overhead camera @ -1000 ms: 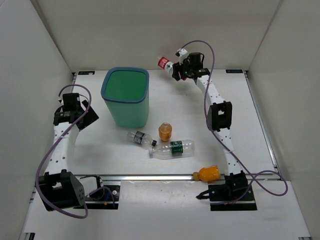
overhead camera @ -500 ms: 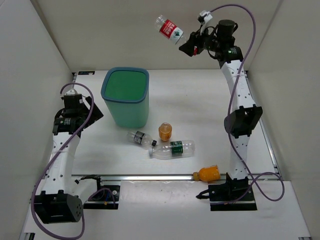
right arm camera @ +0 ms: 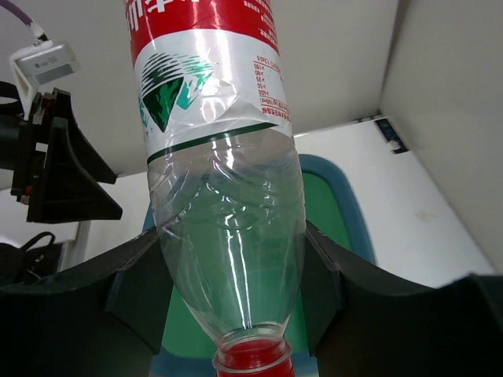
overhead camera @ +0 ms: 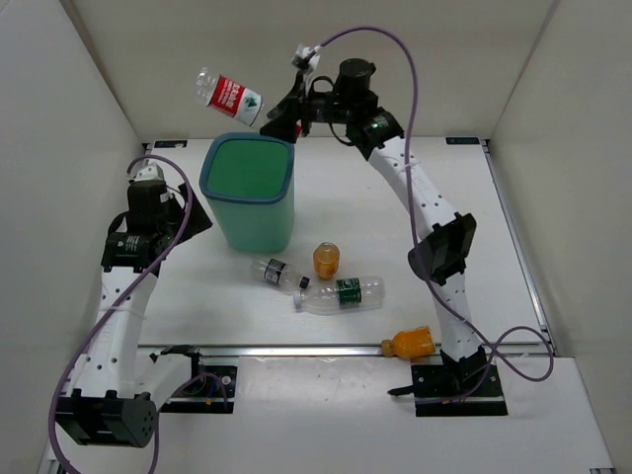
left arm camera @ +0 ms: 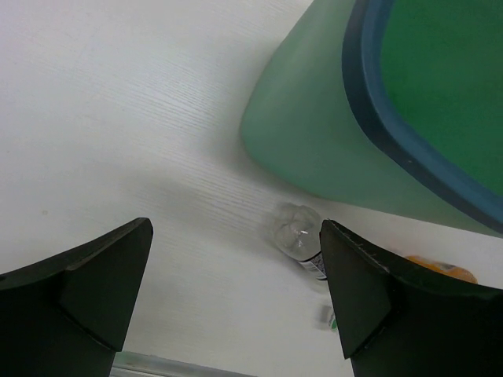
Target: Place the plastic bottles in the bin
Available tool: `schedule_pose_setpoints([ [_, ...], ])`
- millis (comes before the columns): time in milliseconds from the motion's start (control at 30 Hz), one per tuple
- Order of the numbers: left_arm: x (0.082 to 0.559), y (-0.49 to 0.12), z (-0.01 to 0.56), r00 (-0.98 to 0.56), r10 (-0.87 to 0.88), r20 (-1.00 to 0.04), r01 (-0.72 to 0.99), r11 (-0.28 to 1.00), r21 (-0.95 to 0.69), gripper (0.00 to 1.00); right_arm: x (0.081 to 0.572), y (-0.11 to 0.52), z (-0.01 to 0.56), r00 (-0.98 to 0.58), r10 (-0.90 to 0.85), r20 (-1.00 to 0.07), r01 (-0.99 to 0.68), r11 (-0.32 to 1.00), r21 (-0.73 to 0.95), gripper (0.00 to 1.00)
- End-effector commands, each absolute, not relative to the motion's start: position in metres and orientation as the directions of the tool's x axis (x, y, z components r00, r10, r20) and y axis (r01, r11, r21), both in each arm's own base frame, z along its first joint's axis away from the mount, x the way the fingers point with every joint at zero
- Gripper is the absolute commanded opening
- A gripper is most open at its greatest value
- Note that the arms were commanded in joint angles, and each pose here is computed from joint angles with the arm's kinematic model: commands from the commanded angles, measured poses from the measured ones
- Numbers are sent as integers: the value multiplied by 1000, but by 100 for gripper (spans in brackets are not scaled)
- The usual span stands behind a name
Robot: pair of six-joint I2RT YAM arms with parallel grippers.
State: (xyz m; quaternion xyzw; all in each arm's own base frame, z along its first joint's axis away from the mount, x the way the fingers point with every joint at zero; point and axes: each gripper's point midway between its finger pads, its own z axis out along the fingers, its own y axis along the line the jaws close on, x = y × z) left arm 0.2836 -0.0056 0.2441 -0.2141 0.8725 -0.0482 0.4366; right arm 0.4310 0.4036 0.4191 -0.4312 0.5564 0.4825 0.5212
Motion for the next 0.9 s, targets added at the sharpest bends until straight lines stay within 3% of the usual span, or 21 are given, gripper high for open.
schedule_pose_setpoints([
  [0, 284, -14, 257, -541, -372, -754, -265, 927, -267, 99, 424, 429, 419, -107, 69, -992, -988, 106, 114, 51],
  [267, 268, -56, 266, -593, -230, -772, -33, 964, -262, 99, 420, 469, 371, -195, 36, -980, -976, 89, 197, 63],
  [433, 267, -63, 269, -609, -176, -773, -1, 975, -222, 99, 417, 472, 368, -182, 10, -983, -977, 115, 182, 82],
  [533, 265, -61, 275, -596, -174, -784, 2, 976, -218, 98, 421, 468, 365, -192, -2, -981, -972, 140, 190, 87],
  [700, 267, -68, 279, -595, -131, -793, 39, 981, -192, 99, 420, 455, 383, -173, 8, -985, -972, 158, 172, 95],
  [767, 266, -80, 280, -601, -88, -794, 105, 977, -188, 99, 418, 441, 397, -151, 15, -988, -973, 175, 151, 100],
  [867, 252, -121, 271, -646, 55, -761, 301, 935, -187, 99, 417, 402, 431, -138, 31, -990, -951, 277, 141, 99],
])
